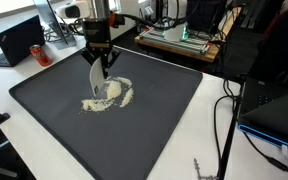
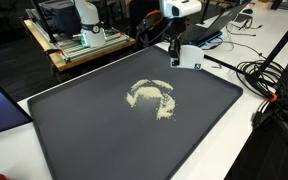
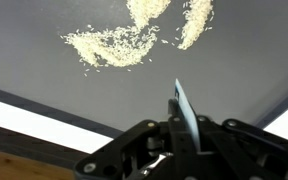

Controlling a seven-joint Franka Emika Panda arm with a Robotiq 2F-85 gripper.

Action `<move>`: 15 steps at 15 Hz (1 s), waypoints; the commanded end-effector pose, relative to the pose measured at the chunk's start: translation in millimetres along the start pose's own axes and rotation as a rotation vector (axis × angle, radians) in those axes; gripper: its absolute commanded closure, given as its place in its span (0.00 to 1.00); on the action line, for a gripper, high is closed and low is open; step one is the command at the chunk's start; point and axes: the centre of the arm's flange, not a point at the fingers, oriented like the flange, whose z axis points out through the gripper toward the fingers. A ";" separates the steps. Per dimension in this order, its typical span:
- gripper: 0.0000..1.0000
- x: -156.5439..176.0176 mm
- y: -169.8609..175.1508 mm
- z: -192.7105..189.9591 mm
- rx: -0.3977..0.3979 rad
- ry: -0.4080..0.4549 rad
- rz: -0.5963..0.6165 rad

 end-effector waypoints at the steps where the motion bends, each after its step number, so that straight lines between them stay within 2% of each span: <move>1: 0.99 -7.3 36.4 -26.1 0.032 0.027 0.070; 7: 0.99 -46.0 93.9 -37.4 0.065 0.112 0.332; 11: 0.99 -86.1 117.4 -36.8 0.031 0.157 0.543; 12: 0.96 -63.3 119.3 -30.1 0.042 0.124 0.459; 15: 0.96 -78.0 127.5 -27.5 0.027 0.133 0.515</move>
